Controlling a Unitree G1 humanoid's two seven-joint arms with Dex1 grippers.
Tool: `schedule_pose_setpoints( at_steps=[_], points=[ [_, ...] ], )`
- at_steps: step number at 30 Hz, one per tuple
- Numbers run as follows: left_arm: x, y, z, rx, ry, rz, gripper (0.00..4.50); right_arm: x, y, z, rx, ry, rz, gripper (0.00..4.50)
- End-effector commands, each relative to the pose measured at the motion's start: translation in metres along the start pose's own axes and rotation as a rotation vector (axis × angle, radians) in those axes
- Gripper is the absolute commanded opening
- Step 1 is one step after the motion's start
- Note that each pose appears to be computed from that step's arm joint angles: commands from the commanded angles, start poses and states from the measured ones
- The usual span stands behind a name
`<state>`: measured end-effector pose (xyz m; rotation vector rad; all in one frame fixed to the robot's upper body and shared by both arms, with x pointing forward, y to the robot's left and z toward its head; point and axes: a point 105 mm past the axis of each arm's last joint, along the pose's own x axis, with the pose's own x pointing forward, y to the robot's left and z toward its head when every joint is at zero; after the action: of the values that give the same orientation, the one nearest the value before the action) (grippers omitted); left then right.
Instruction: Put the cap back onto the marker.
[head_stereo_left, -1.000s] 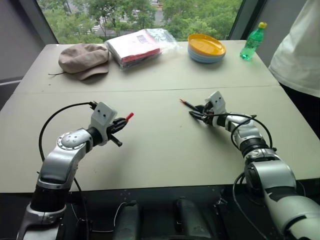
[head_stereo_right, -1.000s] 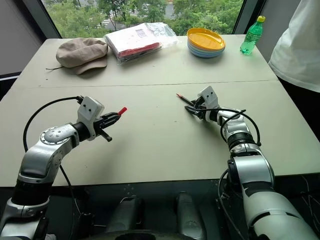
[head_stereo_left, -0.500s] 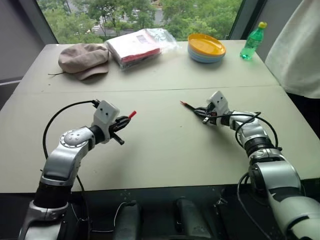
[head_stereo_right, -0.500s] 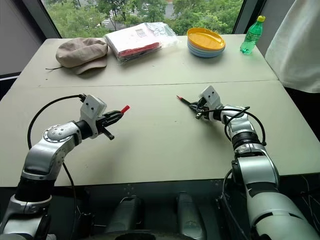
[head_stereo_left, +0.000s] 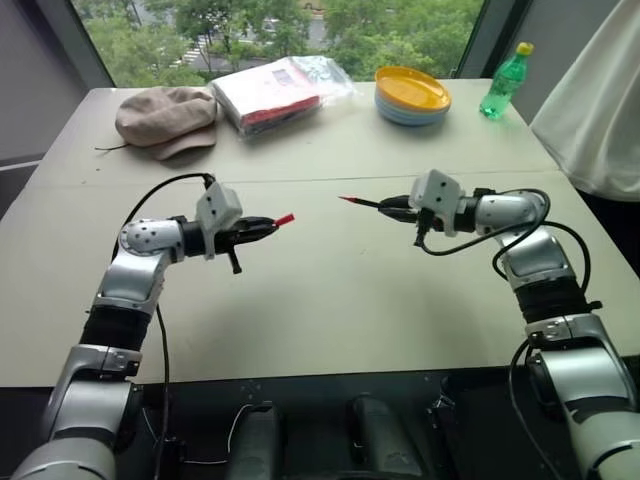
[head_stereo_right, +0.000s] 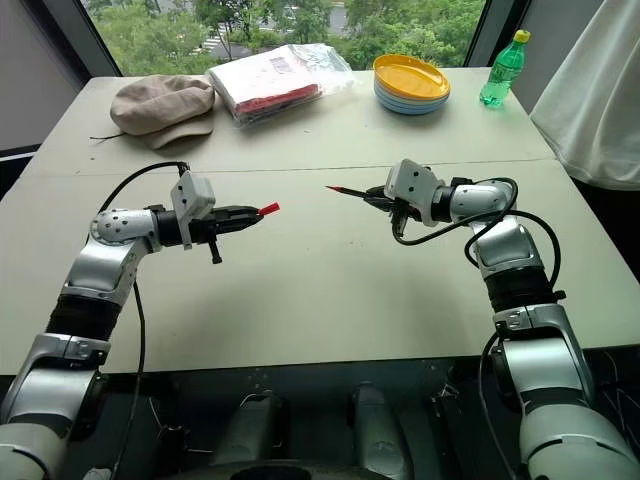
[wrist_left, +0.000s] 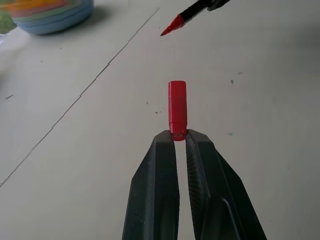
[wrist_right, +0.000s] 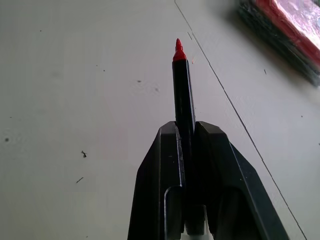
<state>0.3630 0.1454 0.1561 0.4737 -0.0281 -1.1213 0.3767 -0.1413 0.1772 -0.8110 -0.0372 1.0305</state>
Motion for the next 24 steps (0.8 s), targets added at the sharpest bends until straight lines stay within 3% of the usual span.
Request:
schedule_pose_setpoints(
  at_steps=[1, 24],
  points=[
    [0.002, 0.001, 0.005, 0.079, -0.014, -0.071, 0.02, -0.002, -0.002, 0.022, -0.076, -0.035, 0.016, 0.05],
    [0.009, 0.008, 0.010, 0.170, -0.029, -0.126, 0.02, 0.008, 0.016, 0.036, -0.104, -0.046, 0.114, 0.05]
  ],
)
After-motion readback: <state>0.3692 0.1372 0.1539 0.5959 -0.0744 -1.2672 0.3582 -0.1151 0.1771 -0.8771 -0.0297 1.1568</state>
